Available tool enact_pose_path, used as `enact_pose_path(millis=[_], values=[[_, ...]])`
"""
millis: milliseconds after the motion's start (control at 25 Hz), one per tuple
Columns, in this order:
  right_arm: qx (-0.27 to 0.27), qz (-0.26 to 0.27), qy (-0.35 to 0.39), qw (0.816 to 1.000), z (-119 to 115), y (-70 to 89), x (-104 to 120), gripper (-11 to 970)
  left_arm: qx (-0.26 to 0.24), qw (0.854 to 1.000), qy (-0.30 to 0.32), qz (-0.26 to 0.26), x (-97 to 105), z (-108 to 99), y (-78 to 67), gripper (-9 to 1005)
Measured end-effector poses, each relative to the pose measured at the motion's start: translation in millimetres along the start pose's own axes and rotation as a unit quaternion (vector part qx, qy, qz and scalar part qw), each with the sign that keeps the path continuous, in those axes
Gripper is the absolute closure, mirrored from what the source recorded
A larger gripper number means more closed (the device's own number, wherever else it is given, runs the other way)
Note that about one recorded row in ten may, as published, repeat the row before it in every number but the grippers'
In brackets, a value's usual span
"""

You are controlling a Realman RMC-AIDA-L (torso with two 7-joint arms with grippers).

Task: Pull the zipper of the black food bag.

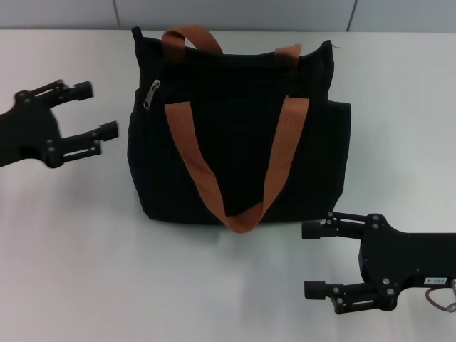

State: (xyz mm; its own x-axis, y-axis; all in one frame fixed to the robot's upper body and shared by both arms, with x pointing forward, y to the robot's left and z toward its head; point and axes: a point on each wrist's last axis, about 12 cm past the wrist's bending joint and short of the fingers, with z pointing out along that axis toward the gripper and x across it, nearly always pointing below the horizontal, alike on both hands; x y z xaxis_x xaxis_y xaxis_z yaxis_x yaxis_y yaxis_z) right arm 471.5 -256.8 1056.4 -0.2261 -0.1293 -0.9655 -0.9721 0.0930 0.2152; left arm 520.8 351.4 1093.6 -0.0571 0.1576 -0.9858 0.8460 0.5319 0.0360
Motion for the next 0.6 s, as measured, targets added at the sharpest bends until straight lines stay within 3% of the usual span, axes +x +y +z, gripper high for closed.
enact_pose_path(millis=[320, 600], values=[[0.001, 0.002, -0.002, 1.0, -0.2, 1.3, 1.3, 134, 0.025, 0.999, 0.016, 0.019, -6.3, 33.0, 3.8, 197], [0.003, 0.001, -0.002, 1.0, -0.1, 1.1, 1.6, 134, 0.029, 0.999, 0.019, 0.031, -12.2, 46.9, 7.7, 212]])
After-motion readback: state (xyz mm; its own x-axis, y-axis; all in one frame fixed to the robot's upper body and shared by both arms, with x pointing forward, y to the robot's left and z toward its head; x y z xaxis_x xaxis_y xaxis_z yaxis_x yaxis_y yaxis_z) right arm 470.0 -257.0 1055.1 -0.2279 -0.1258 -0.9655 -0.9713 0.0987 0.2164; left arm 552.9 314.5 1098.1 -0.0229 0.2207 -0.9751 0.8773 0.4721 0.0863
